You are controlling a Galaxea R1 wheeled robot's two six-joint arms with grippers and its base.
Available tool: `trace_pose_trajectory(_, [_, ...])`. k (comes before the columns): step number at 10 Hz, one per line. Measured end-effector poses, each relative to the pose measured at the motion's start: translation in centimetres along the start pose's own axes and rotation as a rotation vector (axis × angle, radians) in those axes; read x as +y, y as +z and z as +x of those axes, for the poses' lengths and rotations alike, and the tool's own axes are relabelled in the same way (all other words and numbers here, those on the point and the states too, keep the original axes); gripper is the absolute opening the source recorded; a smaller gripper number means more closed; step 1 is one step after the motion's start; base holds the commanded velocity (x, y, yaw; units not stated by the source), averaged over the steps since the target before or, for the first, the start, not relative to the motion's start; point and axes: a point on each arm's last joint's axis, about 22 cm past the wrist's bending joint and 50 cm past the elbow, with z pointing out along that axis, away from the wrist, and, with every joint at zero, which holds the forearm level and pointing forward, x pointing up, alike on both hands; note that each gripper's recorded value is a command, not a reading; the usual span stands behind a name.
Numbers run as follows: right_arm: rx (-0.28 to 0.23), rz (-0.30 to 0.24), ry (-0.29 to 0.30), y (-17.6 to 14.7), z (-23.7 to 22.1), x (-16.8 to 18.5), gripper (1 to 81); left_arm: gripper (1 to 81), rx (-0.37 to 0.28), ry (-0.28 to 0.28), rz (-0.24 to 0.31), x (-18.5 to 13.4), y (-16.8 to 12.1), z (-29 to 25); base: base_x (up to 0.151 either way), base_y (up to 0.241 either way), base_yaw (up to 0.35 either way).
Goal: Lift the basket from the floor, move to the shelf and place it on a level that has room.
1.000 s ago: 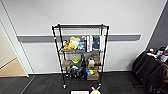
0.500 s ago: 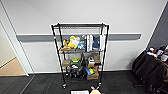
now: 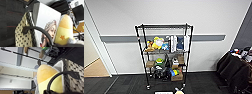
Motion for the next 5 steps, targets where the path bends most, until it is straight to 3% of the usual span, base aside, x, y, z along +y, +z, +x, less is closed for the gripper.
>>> trace_pose_trajectory(5, [0.008,0.003,0.0,0.28,0.43,-0.13,1.0,1.0,0.015,0.003,-0.008,0.47,-0.15,0.42,0.093,0.0,0.0])
